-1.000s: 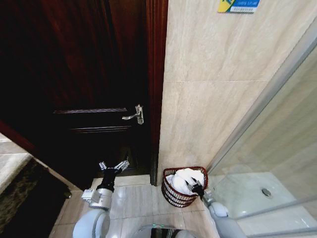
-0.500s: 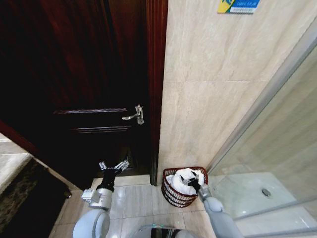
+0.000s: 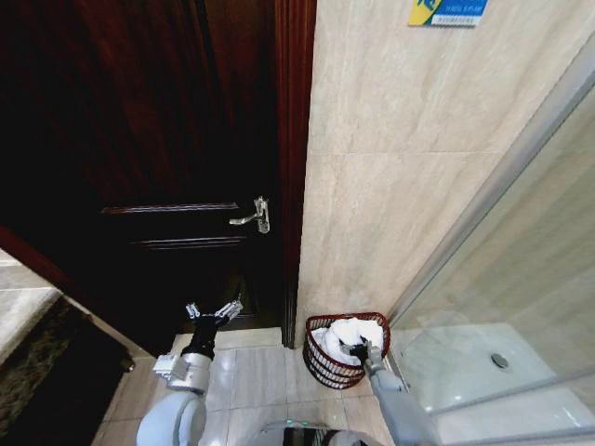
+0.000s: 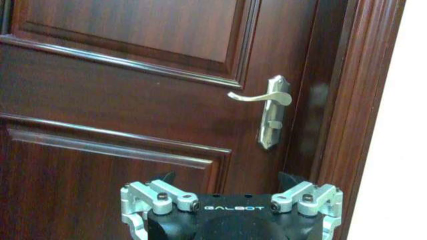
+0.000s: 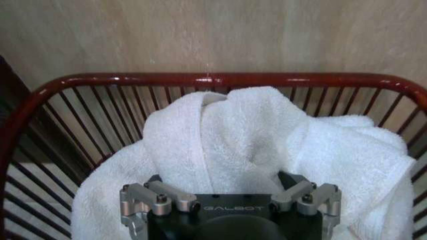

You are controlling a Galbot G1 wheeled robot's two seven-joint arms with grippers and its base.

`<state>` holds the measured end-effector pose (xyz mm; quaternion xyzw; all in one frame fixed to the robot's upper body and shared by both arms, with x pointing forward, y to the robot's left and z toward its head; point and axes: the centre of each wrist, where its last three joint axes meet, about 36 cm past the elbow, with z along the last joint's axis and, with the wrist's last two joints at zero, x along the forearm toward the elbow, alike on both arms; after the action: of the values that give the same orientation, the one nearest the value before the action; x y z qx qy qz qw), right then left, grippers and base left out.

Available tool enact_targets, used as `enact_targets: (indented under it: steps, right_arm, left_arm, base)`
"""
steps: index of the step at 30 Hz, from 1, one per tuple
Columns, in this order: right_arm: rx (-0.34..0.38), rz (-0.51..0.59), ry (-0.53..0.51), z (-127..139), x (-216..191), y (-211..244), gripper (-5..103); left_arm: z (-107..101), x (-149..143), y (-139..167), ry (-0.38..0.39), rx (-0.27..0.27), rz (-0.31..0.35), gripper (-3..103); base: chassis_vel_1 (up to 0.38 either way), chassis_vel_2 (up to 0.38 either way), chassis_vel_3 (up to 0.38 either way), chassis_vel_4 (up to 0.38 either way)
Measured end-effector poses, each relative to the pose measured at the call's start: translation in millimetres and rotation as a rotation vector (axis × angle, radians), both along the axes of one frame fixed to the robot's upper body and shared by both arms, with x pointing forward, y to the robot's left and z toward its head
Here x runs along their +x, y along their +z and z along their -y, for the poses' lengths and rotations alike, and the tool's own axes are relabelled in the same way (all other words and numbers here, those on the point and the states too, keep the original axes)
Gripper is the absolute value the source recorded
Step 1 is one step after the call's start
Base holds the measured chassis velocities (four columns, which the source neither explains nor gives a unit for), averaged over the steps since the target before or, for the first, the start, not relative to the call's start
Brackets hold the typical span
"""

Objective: Discard the used towel into the hamper.

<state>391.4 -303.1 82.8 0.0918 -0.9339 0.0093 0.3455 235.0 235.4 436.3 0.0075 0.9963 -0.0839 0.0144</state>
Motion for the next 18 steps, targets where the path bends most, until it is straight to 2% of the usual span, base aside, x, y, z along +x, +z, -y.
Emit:
enact_targets:
  steps: [5,9,18]
  right_arm:
    - [0.014,-0.043,0.012,-1,22,7,100]
    - [0.021,-0.098,0.035,-12,48,11,100]
    - [0.013,-0.131,0.042,-16,48,6,100]
  left_arm:
    - [0,0,0,0.000,0.000,0.000,100]
    - [0,0,0,0.000,0.000,0.000,100]
    - [0,0,0,0.000,0.000,0.000,100]
  base:
    - [0.000,0.000,0.000,0.000]
    - [0.000,0.000,0.000,0.000]
    - [0.000,0.000,0.000,0.000]
